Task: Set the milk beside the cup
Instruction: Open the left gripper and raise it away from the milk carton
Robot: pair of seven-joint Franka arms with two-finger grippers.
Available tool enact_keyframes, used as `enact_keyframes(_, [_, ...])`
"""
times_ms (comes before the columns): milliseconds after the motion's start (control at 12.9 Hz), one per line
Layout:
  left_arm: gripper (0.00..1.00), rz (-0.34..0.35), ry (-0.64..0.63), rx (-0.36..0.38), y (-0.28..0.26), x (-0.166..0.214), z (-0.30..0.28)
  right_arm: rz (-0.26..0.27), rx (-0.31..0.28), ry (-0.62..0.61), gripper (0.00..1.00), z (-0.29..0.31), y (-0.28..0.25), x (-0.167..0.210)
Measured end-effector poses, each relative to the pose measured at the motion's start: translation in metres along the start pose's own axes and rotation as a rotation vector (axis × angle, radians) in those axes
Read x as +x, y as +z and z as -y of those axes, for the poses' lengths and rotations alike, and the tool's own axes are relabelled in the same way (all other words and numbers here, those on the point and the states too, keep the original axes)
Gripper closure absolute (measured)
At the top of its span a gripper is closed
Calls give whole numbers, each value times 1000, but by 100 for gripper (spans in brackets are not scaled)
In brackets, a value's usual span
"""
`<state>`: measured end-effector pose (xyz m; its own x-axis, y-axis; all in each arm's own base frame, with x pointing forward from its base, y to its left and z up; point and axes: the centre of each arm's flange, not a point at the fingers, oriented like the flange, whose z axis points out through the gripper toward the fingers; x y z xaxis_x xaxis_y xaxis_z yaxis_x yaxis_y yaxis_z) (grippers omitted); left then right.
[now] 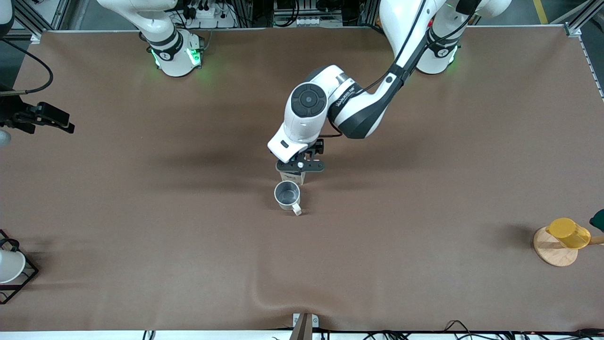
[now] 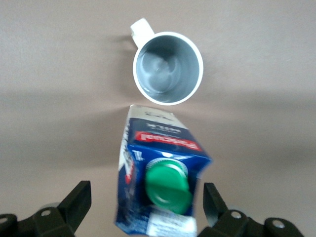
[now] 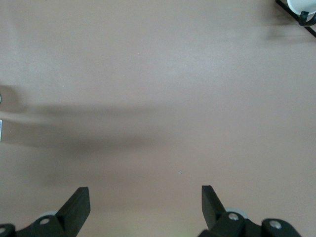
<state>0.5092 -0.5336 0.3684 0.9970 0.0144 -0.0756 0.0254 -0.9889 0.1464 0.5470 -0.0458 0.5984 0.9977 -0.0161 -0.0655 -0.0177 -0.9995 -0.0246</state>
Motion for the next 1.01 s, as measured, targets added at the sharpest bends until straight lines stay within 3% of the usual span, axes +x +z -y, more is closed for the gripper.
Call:
enact_keyframes(466, [0, -42, -37, -9, -96, 8, 28, 3, -2, -4, 0, 13, -8, -1])
enact_keyframes(699, [0, -80, -166, 16, -189, 53, 131, -14, -6, -18, 0, 21, -16, -1])
enact_keyframes(1010, [0, -102, -159, 134, -270, 82, 276, -30, -11, -18, 0, 20, -23, -1])
